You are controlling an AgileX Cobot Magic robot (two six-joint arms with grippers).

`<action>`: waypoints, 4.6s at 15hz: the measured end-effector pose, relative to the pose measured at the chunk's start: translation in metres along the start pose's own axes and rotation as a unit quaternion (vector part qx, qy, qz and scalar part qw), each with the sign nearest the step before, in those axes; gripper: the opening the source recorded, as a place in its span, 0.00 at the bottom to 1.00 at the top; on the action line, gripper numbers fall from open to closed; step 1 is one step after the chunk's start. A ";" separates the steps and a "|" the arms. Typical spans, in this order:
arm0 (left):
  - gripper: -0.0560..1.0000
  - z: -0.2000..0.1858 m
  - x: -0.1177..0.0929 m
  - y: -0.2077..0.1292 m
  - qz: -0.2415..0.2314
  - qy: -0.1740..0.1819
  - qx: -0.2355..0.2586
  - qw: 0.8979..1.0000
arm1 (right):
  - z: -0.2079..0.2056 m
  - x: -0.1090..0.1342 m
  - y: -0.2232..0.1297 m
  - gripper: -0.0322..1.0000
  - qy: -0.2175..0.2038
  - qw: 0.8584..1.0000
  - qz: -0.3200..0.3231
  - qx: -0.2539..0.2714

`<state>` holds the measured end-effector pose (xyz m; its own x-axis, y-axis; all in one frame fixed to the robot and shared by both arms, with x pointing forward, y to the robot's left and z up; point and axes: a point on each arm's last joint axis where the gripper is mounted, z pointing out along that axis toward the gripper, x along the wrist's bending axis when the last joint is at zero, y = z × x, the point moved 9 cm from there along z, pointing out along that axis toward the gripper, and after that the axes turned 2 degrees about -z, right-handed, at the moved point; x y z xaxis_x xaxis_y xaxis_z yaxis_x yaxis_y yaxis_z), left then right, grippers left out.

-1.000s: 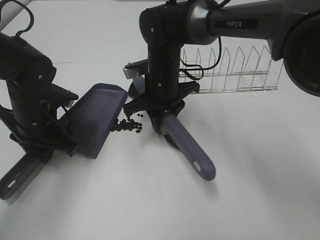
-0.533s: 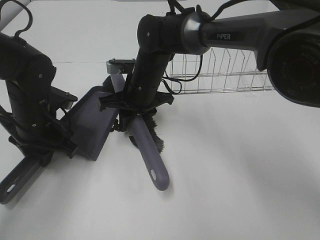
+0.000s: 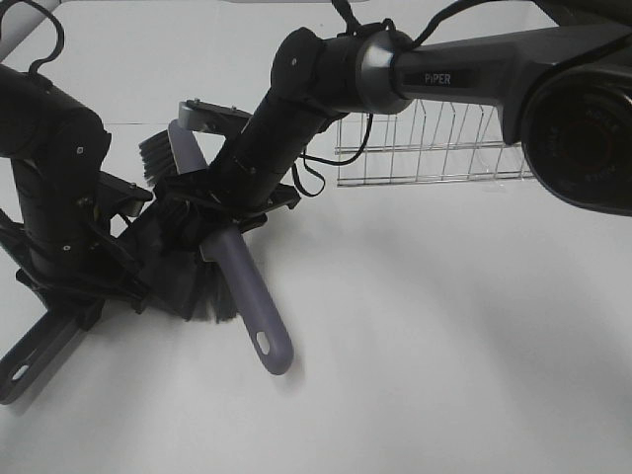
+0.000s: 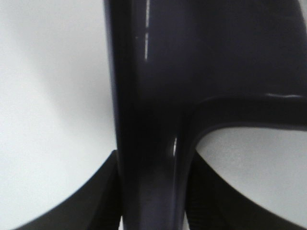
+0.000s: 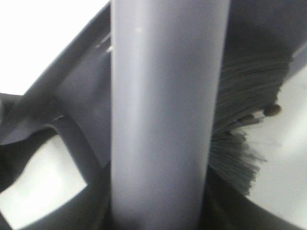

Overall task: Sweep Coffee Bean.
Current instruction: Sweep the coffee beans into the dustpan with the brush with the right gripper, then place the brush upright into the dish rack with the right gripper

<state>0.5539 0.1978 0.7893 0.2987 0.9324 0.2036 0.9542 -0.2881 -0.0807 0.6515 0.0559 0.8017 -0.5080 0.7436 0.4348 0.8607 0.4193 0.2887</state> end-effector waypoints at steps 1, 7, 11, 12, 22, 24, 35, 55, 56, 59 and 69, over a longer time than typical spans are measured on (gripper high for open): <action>0.37 0.000 0.000 0.000 0.000 0.000 0.000 1.000 | 0.000 0.003 0.001 0.38 0.009 1.000 -0.001 -0.003; 0.37 0.000 0.000 0.000 0.000 0.000 0.001 1.000 | 0.000 0.010 0.004 0.38 0.027 1.000 -0.011 -0.012; 0.37 0.000 0.000 0.000 0.000 -0.001 0.001 1.000 | -0.010 0.018 0.016 0.38 0.033 0.997 -0.067 -0.024; 0.37 0.000 -0.001 -0.001 -0.001 -0.004 0.002 1.000 | -0.018 0.023 0.025 0.38 0.033 0.995 -0.087 -0.035; 0.37 0.000 -0.003 -0.001 -0.004 -0.009 0.004 1.000 | -0.073 -0.007 0.038 0.38 -0.120 0.983 -0.137 0.018; 0.37 0.000 -0.003 -0.002 -0.005 -0.009 0.005 1.000 | -0.085 -0.037 0.037 0.38 -0.207 0.970 -0.122 0.031; 0.37 0.003 -0.003 -0.012 -0.009 -0.008 0.036 0.999 | -0.051 -0.072 0.008 0.37 -0.254 0.962 -0.054 0.085; 0.37 0.003 -0.006 -0.011 -0.022 -0.020 0.034 0.999 | -0.015 0.033 0.033 0.37 0.068 0.988 -0.137 0.021; 0.37 0.003 -0.006 -0.011 -0.022 -0.020 0.034 0.999 | -0.020 0.034 0.037 0.37 0.062 0.988 -0.143 0.014; 0.37 0.003 -0.007 -0.010 -0.023 -0.023 0.032 0.999 | -0.055 0.029 0.050 0.37 -0.006 0.983 -0.183 -0.005; 0.37 0.003 -0.011 -0.011 -0.032 -0.034 0.034 0.998 | -0.168 -0.037 0.034 0.37 -0.222 0.973 -0.069 -0.005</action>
<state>0.5403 0.1909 0.7849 0.2334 0.9617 0.1436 0.9673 -0.2145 -0.1354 0.6943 -0.0454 0.9387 -0.5529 0.8330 -0.0196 0.7834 0.5277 0.3283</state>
